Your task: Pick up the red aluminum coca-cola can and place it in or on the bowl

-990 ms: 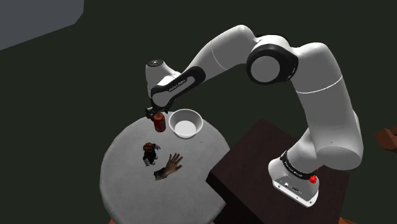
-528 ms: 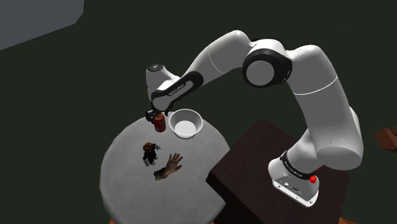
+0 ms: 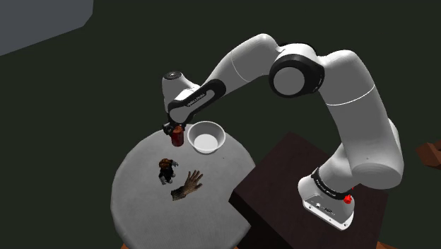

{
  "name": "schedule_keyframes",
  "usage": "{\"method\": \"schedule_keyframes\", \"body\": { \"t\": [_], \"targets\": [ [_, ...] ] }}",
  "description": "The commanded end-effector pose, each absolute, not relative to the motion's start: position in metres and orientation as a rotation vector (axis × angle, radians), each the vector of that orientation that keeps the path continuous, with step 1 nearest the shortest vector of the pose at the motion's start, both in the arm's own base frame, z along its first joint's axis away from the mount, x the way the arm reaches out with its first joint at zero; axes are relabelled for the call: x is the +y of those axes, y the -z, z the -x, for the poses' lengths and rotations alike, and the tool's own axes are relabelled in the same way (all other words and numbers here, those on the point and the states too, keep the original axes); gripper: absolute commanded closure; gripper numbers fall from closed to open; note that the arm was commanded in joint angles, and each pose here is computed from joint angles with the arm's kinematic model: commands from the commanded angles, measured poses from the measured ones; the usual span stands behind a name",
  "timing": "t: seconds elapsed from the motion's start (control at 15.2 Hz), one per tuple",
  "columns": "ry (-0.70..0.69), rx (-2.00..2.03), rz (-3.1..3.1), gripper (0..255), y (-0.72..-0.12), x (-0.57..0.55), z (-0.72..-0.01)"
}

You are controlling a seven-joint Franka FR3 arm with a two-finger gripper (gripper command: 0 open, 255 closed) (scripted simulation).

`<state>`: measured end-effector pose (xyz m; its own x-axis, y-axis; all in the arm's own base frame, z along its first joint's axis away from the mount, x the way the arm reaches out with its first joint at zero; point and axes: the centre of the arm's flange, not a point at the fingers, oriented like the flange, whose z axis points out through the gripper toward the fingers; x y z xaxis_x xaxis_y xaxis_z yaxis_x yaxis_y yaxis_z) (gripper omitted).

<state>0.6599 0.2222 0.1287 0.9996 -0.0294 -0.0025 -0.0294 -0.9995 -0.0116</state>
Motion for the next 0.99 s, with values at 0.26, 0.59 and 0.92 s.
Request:
{"method": "schedule_keyframes", "body": {
  "t": [0.26,0.59,0.92],
  "targets": [
    [-0.004,0.046,3.13,255,-0.129,0.222,-0.66],
    [-0.004,0.046,3.13,255,-0.144,0.222,-0.66],
    [-0.004,0.046,3.13,255,-0.171,0.222,-0.66]
  ]
}}
